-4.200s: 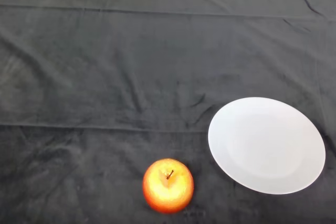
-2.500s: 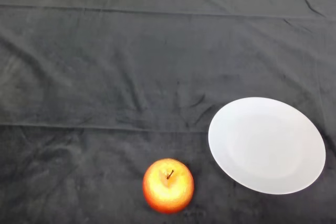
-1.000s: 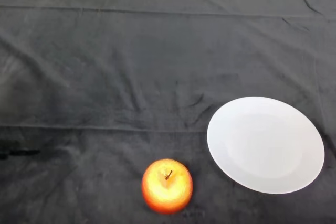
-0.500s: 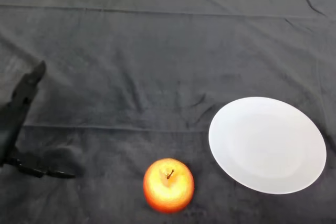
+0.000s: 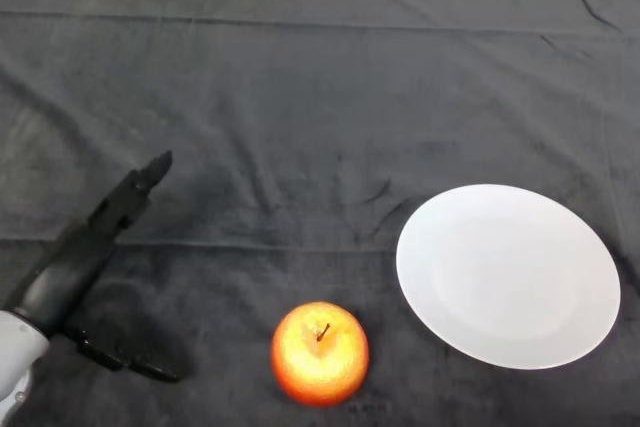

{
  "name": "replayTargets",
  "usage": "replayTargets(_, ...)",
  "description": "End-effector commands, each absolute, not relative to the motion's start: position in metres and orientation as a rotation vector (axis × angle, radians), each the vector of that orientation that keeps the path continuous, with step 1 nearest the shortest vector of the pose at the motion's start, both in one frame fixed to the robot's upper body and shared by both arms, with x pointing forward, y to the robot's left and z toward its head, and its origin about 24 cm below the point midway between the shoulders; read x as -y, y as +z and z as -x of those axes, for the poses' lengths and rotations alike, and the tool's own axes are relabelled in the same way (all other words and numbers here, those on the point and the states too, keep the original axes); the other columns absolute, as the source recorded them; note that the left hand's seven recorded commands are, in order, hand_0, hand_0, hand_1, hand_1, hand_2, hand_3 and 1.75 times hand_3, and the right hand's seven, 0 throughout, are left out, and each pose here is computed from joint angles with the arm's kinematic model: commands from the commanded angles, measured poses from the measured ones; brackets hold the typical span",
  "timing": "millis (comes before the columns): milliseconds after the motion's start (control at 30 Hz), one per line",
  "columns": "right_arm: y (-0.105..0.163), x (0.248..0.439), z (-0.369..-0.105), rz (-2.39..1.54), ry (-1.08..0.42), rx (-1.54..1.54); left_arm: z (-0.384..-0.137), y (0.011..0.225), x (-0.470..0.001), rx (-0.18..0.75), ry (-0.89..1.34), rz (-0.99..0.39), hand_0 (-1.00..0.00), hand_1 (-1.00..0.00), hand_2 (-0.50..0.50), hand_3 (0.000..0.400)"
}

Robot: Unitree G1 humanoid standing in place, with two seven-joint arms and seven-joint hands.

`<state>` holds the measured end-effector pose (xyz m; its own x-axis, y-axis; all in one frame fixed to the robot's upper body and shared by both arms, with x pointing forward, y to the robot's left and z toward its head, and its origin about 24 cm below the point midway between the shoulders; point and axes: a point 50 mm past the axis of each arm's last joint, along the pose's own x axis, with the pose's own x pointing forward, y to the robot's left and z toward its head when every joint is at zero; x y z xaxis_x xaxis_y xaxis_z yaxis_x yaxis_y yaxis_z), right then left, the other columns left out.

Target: Move the apple to the plate

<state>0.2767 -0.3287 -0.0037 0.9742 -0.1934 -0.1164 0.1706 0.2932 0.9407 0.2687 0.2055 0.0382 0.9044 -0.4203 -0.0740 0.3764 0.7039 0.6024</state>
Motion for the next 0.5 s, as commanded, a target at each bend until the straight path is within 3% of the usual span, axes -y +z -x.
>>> replayTargets(33, 0.0, 0.335, -0.276, -1.246, -0.261, 0.045, -0.271, 0.046, -0.194, 0.105, -0.488, -0.685, 0.0, 0.0, 0.0, 0.0)
replayTargets(500, 0.0, 0.335, -0.276, -1.246, -0.261, 0.045, -0.282, 0.047, -0.159, 0.125, -0.562, -0.655, 0.0, 0.0, 0.0, 0.0)
